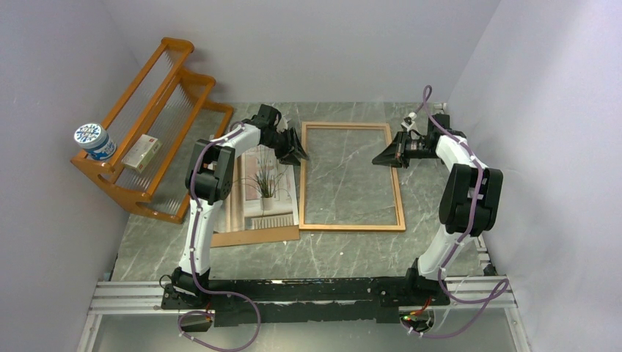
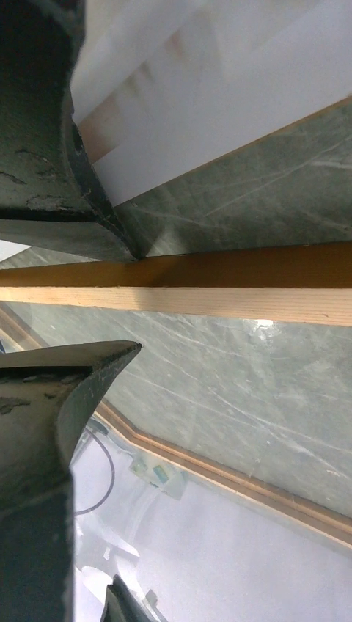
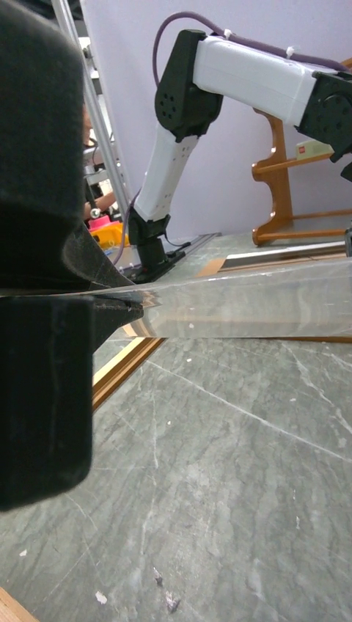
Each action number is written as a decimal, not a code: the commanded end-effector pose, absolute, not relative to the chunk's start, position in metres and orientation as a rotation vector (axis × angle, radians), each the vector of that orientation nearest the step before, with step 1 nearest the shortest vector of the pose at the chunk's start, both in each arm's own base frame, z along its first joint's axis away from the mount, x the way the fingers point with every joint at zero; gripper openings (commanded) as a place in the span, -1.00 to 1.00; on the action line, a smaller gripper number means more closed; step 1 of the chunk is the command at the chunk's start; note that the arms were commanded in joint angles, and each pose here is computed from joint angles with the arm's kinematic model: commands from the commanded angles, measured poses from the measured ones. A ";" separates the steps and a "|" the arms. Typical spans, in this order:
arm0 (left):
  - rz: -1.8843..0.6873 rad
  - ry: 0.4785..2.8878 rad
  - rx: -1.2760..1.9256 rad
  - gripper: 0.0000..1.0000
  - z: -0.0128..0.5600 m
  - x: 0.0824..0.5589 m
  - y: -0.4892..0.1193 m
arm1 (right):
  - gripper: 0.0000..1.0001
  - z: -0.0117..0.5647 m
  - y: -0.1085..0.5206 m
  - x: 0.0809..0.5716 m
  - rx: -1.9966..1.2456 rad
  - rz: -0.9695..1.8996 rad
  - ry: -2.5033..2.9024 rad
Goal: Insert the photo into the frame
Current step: Place the photo frame item in the photo frame.
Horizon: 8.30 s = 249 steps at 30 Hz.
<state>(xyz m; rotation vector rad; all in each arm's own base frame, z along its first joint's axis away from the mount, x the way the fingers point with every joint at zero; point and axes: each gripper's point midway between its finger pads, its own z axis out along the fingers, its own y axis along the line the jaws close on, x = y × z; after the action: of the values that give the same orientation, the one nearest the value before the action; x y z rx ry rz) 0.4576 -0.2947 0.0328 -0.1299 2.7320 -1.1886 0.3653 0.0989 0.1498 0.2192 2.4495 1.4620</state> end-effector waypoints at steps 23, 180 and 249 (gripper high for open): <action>-0.922 2.763 -0.048 -0.22 -0.033 0.479 -0.261 | -1.00 0.147 0.104 0.345 0.253 1.475 2.472; -1.386 2.772 -0.021 -0.35 0.002 0.455 -0.292 | 0.32 0.043 0.070 0.382 0.541 0.761 2.661; -1.029 2.857 -0.098 -0.03 -0.021 0.460 -0.269 | 0.98 0.013 0.036 0.355 0.277 -0.049 2.931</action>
<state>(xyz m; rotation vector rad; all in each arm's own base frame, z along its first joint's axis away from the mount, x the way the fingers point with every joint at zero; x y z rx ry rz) 0.4725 -0.2935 0.0300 -0.0620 2.7252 -1.2889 0.3601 0.0356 0.0128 0.3373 2.8856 -0.0083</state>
